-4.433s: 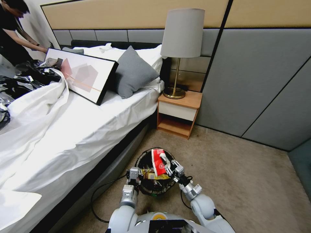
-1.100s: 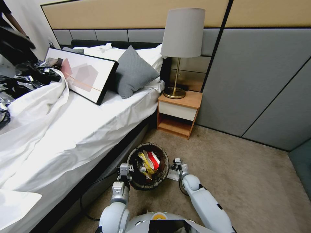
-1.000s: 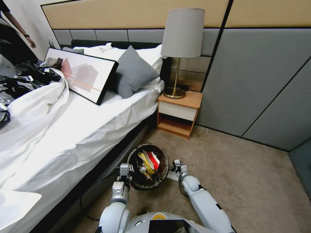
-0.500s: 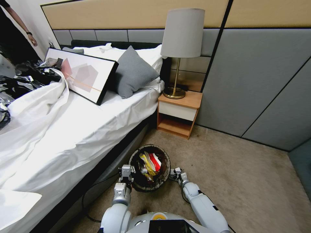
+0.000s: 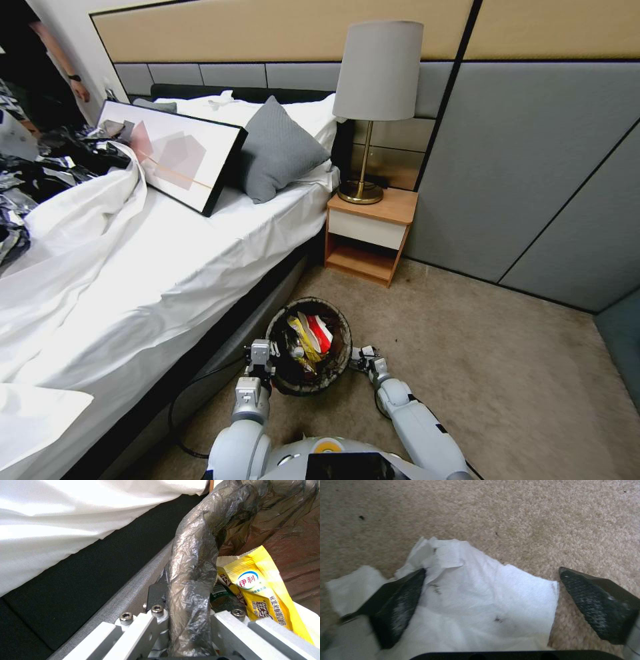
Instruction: Pick up the trash bin, then pick up the garbage from the floor and place it into the trash bin.
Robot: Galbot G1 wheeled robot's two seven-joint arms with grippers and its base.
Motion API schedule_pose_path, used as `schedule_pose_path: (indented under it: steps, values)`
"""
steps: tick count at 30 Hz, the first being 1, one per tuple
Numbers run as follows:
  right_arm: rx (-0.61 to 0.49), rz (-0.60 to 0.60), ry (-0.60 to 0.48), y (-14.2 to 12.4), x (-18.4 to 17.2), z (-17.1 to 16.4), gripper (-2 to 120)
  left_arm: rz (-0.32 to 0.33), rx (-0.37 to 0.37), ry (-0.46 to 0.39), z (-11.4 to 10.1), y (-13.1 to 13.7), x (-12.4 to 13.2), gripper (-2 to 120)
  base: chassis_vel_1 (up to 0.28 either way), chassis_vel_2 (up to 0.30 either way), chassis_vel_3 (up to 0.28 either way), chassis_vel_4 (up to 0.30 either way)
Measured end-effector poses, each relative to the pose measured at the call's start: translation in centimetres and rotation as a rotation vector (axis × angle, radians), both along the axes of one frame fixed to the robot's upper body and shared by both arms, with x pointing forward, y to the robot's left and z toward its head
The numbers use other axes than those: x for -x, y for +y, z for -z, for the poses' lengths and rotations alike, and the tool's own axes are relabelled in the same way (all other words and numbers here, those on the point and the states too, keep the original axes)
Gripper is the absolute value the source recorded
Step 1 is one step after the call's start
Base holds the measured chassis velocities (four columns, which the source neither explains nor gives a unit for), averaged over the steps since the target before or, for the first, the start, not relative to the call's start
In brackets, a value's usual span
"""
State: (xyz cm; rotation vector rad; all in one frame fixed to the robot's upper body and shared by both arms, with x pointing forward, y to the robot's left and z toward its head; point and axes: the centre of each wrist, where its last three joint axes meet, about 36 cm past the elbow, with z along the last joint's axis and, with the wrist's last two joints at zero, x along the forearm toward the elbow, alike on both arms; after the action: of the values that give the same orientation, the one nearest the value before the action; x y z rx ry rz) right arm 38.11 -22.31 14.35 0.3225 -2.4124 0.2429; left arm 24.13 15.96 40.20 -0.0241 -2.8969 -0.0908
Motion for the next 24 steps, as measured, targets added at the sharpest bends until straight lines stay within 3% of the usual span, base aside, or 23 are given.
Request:
schedule_pose_path:
  steps: [8, 10, 14, 16, 24]
  values:
    - [0.007, -0.002, -0.012, 0.3, 2.0, -0.9, 75, 0.000, -0.001, -0.001, 0.1, 0.0, -0.1, 1, 0.000, 0.000, 0.000, 0.000]
    - [0.001, -0.006, -0.013, 0.3, 3.3, -1.3, 60, 0.001, 0.000, -0.001, 0.1, 0.0, -0.2, 1, 0.000, 0.000, 0.000, 0.000]
    - [-0.005, -0.010, -0.014, 0.4, 4.7, -1.8, 52, 0.004, 0.001, -0.001, 0.2, -0.1, -0.2, 1, 0.000, 0.000, 0.000, 0.000]
    - [-0.015, -0.017, -0.014, 0.9, 6.1, -2.2, 39, 0.006, 0.003, 0.001, 0.2, -0.2, -0.2, 1, 0.000, 0.000, 0.000, 0.000]
    - [-0.015, -0.014, -0.021, 1.0, 6.3, -1.8, 12, 0.006, 0.005, 0.000, 0.1, -0.1, -0.1, 1, 0.000, 0.000, 0.000, 0.000]
